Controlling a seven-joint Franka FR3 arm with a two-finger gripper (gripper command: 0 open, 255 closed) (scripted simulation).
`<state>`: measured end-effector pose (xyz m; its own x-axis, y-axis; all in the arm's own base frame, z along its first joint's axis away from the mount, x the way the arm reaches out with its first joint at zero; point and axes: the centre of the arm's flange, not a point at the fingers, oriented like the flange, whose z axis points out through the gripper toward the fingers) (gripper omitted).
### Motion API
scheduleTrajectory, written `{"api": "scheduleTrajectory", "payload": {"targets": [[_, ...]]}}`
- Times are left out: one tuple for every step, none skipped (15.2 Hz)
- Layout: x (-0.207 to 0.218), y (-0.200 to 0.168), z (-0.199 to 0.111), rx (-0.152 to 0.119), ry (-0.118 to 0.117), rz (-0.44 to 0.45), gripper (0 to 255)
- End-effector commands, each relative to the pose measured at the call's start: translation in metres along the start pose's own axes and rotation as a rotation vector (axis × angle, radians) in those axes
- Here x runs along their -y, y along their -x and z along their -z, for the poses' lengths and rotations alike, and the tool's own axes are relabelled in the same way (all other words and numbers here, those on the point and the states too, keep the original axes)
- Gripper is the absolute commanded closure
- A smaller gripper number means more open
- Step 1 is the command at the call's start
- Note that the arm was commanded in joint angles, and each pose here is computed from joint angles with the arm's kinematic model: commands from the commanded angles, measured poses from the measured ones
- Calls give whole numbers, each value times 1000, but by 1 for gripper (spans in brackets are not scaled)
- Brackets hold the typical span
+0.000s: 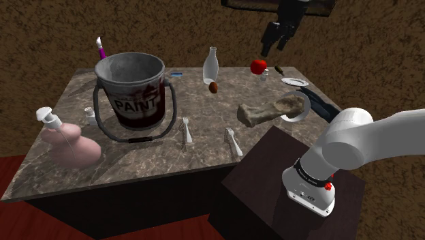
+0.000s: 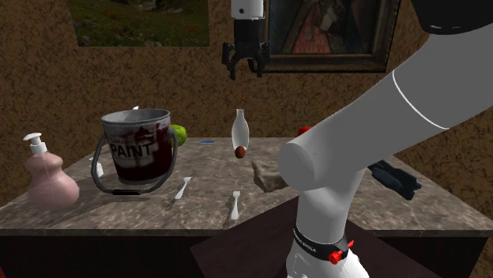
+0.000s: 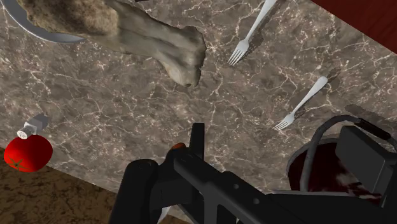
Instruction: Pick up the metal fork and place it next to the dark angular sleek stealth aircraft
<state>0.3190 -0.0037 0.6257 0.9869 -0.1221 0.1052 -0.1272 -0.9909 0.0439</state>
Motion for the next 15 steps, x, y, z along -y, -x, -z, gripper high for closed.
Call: {"api": "scheduleTrajectory", "payload": {"targets": [[0,0,0,0,0,0,0],[1,-1,-13,8,-2,-14,0],[2,-2,-26,16,-4,-27,0],[3,-3,-39,24,-6,-41,0],[4,-4,-53,32,-8,-54,0],[6,-5,-66,40,-10,-68,0],[7,-5,-79,48,-12,-81,0],[8,-6,-92,56,-14,-95,0],[9,-6,-105,65,-16,-108,0],[10,-7,-118,73,-18,-122,0],[12,-7,-131,81,-20,-135,0],[13,-7,-145,89,-22,-149,0],[14,-7,-158,97,-24,-162,0],[16,-8,-171,105,-26,-176,0],[17,-7,-184,113,-28,-189,0]]}}
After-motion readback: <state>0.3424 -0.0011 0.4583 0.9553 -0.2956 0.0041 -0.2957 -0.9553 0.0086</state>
